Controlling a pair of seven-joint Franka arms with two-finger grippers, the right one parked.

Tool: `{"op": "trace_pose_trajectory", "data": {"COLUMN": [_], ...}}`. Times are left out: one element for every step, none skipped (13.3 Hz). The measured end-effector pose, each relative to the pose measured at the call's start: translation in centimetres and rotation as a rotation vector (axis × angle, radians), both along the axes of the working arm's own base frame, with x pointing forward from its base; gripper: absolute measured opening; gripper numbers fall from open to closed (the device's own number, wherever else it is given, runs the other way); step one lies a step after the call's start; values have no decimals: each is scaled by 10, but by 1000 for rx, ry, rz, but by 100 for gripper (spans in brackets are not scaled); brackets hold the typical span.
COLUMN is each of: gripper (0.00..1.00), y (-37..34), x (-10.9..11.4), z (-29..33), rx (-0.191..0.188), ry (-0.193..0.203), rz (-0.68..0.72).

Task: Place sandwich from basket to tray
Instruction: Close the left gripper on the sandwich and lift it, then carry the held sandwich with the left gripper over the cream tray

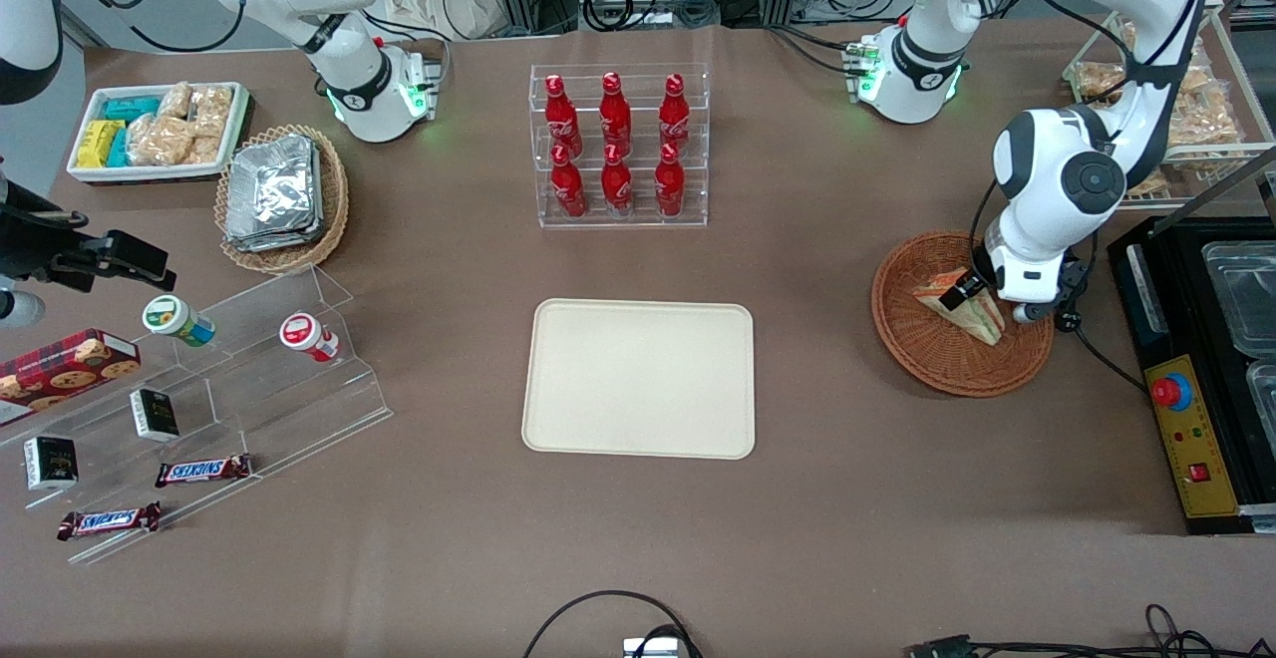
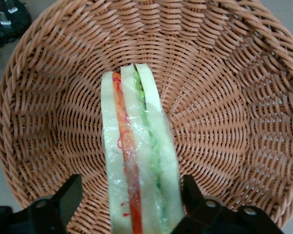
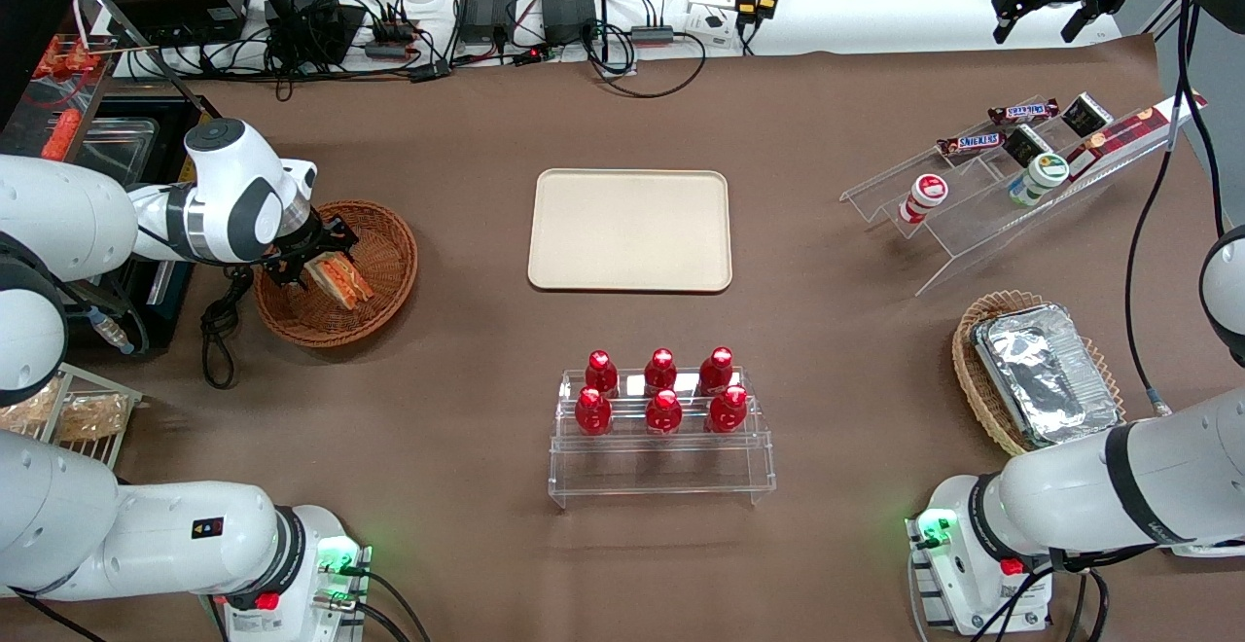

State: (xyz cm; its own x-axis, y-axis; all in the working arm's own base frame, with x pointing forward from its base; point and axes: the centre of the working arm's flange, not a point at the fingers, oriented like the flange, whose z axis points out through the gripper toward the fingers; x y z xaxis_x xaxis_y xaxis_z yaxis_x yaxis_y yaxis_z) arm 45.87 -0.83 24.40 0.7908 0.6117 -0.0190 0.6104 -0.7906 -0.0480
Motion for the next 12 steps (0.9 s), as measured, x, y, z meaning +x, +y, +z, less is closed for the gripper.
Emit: {"op": "trace_pose_trajectory", "data": {"gripper": [76, 63, 53, 43, 36, 27, 21, 20, 20, 20, 19, 16], "y": [1, 3, 4, 5, 5, 5, 5, 5, 3, -1, -9, -20], "x": [0, 0, 1, 2, 4, 7, 12, 18, 25, 34, 42, 50], "z": [0, 0, 0, 2, 4, 7, 14, 24, 37, 54, 72, 90], "rx": [1, 1, 2, 2, 5, 14, 31, 50, 70, 85, 92, 95], "ry": [0, -1, -3, -5, -3, 7, 25, 46, 63, 74, 82, 88], "rz": [1, 4, 7, 8, 5, -7, -27, -45, -69, -109, -162, -226]}}
